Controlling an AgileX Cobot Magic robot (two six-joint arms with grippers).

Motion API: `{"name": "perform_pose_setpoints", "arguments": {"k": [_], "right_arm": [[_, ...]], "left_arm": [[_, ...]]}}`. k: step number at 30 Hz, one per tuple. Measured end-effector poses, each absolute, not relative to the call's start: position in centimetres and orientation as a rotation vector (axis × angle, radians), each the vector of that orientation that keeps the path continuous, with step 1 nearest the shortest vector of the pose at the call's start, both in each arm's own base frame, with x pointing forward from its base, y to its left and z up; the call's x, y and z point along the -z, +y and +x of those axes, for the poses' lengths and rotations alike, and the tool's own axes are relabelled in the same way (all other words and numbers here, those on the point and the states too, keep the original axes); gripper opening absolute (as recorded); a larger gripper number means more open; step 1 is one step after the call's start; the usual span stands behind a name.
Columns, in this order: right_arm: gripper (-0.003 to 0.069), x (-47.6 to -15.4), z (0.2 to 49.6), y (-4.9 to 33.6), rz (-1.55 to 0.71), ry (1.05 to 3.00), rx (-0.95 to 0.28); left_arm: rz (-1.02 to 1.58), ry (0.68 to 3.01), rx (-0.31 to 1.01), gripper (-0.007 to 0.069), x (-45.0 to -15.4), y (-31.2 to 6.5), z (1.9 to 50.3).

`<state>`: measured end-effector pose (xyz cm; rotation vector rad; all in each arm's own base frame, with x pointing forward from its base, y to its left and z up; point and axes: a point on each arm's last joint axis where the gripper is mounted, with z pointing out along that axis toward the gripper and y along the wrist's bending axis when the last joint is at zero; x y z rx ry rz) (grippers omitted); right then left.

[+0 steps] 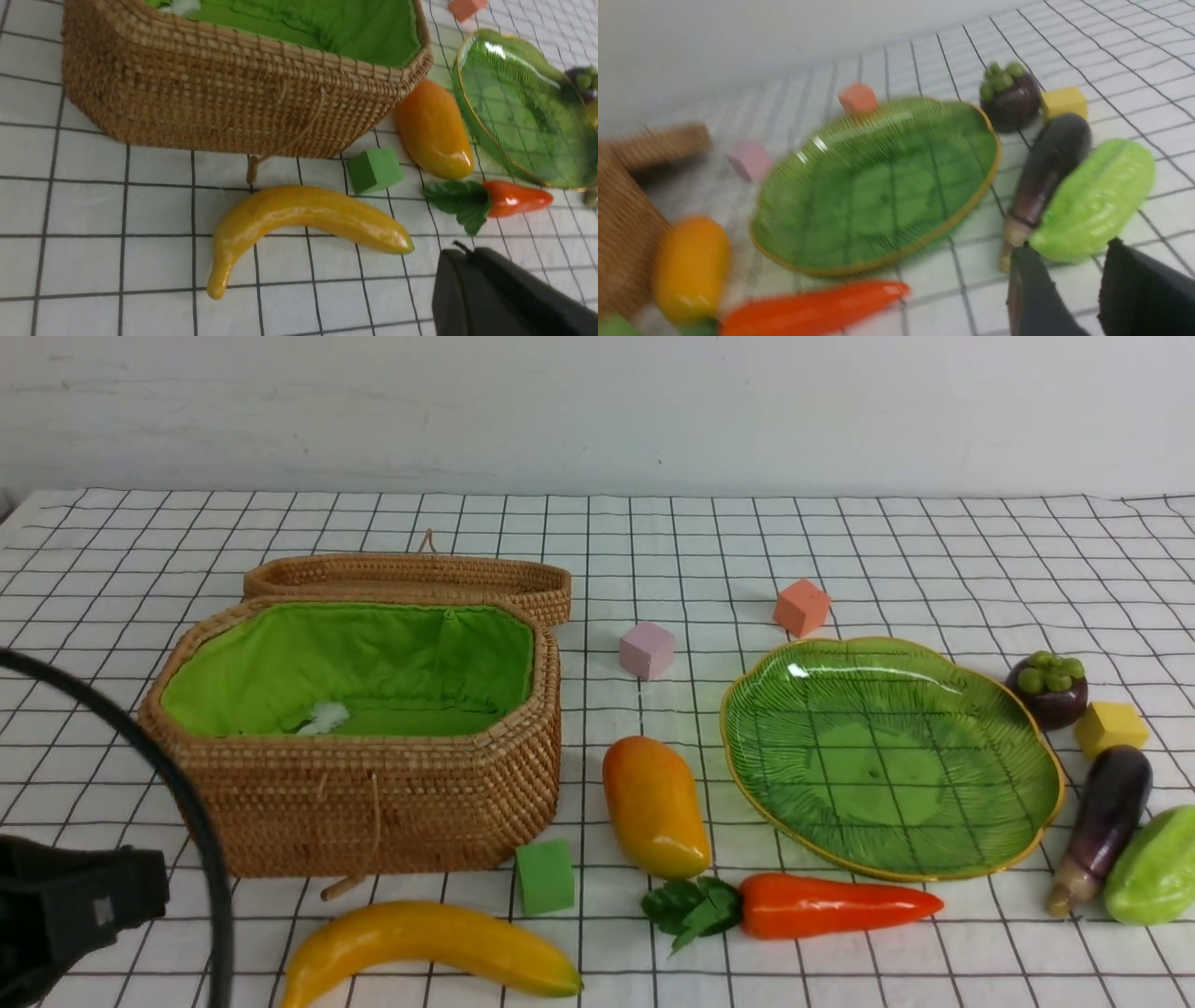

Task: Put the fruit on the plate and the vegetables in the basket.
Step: Use the left arm to grab a banana and put it into the right plate

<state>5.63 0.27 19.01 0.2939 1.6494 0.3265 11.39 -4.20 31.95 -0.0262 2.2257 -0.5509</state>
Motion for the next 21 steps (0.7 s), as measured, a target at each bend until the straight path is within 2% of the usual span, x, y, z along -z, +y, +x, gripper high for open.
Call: {"name": "perform_pose_setpoints", "arguments": {"k": [4,7,10,11,13,16,21], "right_arm": [[0.0238,-20.4,5.7,0.2,0.485,1.455,-0.559],[0.0237,-21.0,5.6,0.1,0.554,1.396,-0.647],[0.0234,-22.0,5.3,0.4,0.566,1.451,-0.69],[0.022,-24.5,4.6,0.8,0.502,1.507,-0.706],[0.02,-26.8,3.9,1.1,0.401,1.602,-0.692],[0.0155,-31.3,2.5,1.7,0.098,1.779,-0.647],[0.0103,-36.7,-0.1,2.4,-0.393,1.947,-0.714]], "left_arm": [[0.243,2.345,0.512,-0.0013,-32.6,-5.0,12.4],[0.321,2.37,0.528,-0.0013,-32.5,-5.5,13.2],[0.416,2.387,0.534,-0.0013,-32.1,-6.2,13.4],[0.539,2.414,0.548,-0.0013,-31.6,-7.3,13.5],[0.648,2.445,0.546,-0.0013,-31.1,-8.2,13.4],[0.847,2.486,0.519,-0.0013,-30.5,-9.9,13.6],[1.147,2.475,0.419,-0.0013,-30.1,-12.4,14.5]]}}
